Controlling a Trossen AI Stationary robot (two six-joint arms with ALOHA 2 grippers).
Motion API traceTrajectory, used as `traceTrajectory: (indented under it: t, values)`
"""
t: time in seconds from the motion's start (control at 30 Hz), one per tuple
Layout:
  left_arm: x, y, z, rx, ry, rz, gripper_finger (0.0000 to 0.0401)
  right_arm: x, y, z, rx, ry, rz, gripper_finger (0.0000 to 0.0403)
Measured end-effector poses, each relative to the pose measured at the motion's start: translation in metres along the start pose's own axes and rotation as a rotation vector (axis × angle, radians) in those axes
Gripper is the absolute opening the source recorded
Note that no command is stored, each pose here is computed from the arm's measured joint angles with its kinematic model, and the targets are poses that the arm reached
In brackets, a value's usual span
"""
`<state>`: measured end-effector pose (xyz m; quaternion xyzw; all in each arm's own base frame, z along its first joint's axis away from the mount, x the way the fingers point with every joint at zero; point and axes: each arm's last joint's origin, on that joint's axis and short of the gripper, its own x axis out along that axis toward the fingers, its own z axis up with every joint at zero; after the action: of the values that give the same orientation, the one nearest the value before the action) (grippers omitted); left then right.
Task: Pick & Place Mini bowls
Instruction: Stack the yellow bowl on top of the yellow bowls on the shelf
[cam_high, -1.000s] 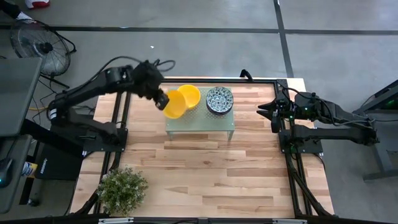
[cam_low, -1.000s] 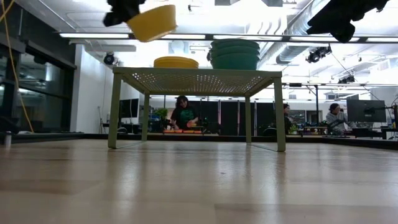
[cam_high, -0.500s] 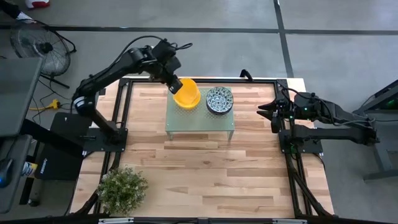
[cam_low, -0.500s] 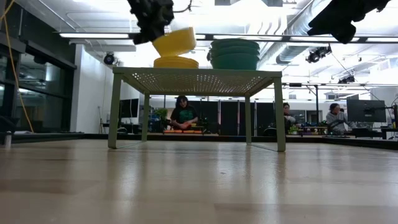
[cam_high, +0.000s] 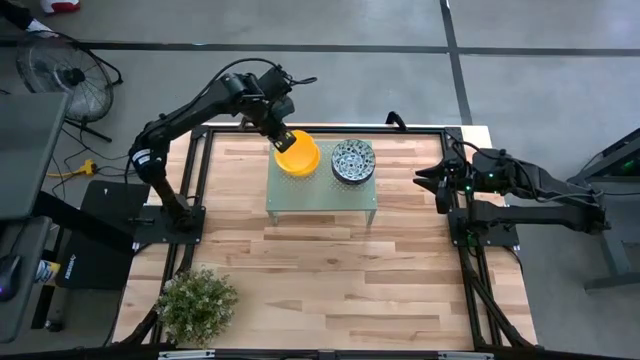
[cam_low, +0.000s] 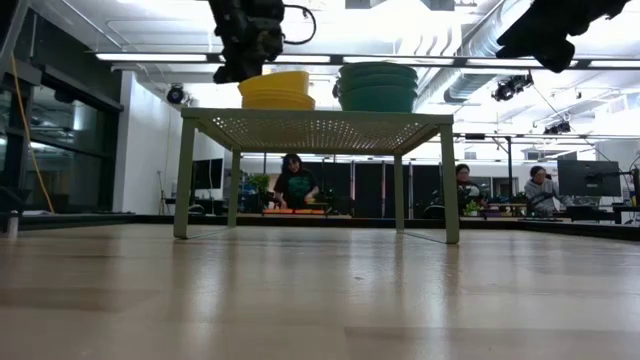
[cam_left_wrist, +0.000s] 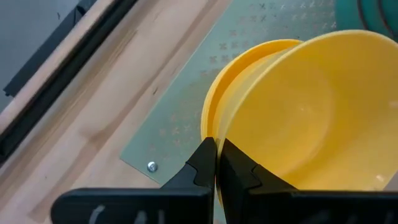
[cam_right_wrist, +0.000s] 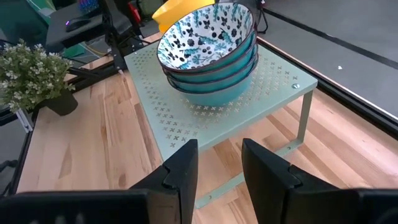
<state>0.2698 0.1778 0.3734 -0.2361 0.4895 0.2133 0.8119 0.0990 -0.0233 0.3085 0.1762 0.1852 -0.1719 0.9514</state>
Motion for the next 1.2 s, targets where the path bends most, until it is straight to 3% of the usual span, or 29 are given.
traceTrajectory:
  t: [0.7,1.0,1.2]
  values:
    - [0.001,-0.002,-0.007,0.008,0.077,-0.043,0.0,0.0,-0.001,-0.001,0.025,0.011,-0.009,0.0113]
    - [0.029,-0.019,0.003,0.06,0.097,-0.102,0.0,0.0,-0.001,-0.001,0.026,0.006,-0.026,0.0113]
    - [0.032,-0.022,0.007,0.072,0.061,-0.103,0.0,0.0,-0.001,-0.002,0.04,0.01,-0.028,0.0113]
